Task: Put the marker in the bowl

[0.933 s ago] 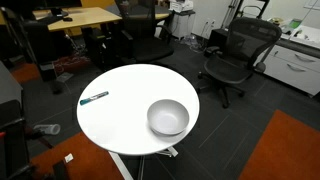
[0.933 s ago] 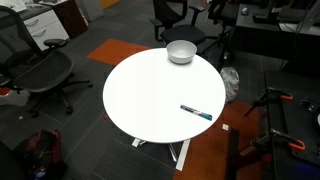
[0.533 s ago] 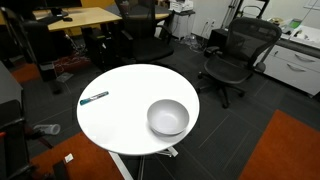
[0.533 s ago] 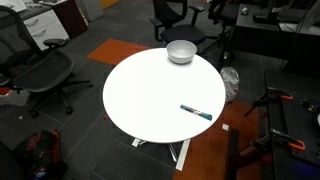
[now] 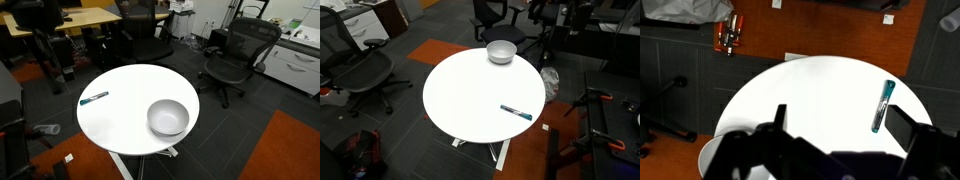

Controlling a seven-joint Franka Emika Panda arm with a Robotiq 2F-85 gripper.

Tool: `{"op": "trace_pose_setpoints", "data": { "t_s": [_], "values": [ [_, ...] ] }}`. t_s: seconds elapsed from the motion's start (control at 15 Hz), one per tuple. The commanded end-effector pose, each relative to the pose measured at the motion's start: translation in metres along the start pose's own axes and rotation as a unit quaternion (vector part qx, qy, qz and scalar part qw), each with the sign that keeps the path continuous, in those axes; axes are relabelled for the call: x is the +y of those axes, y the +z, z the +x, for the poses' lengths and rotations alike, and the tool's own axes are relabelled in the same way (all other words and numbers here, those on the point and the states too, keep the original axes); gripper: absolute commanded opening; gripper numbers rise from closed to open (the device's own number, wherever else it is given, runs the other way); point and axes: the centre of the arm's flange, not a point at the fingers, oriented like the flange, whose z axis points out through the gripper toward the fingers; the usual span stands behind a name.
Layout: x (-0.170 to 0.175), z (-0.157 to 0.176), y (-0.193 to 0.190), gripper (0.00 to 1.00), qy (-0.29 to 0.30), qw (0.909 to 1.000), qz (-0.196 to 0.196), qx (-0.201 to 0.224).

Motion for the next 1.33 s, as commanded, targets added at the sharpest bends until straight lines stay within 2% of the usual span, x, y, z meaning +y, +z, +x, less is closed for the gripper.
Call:
{"op": "trace_pose_setpoints", "data": {
  "t_s": [0.0,0.27,0.4,0.8,1.27],
  "values": [
    [-0.038,0.011,0.039,1.00,0.026,0.9988,-0.024,0.034],
    [-0.072,0.025,0.075,1.00,0.046,0.9961,-0.029,0.070],
    [-0.080,0.037,0.092,1.00,0.059,0.9949,-0.019,0.080],
    [-0.100,0.052,0.141,1.00,0.068,0.9963,0.013,0.052],
    [-0.148,0.068,0.188,1.00,0.054,0.9970,0.002,0.054]
  ]
}}
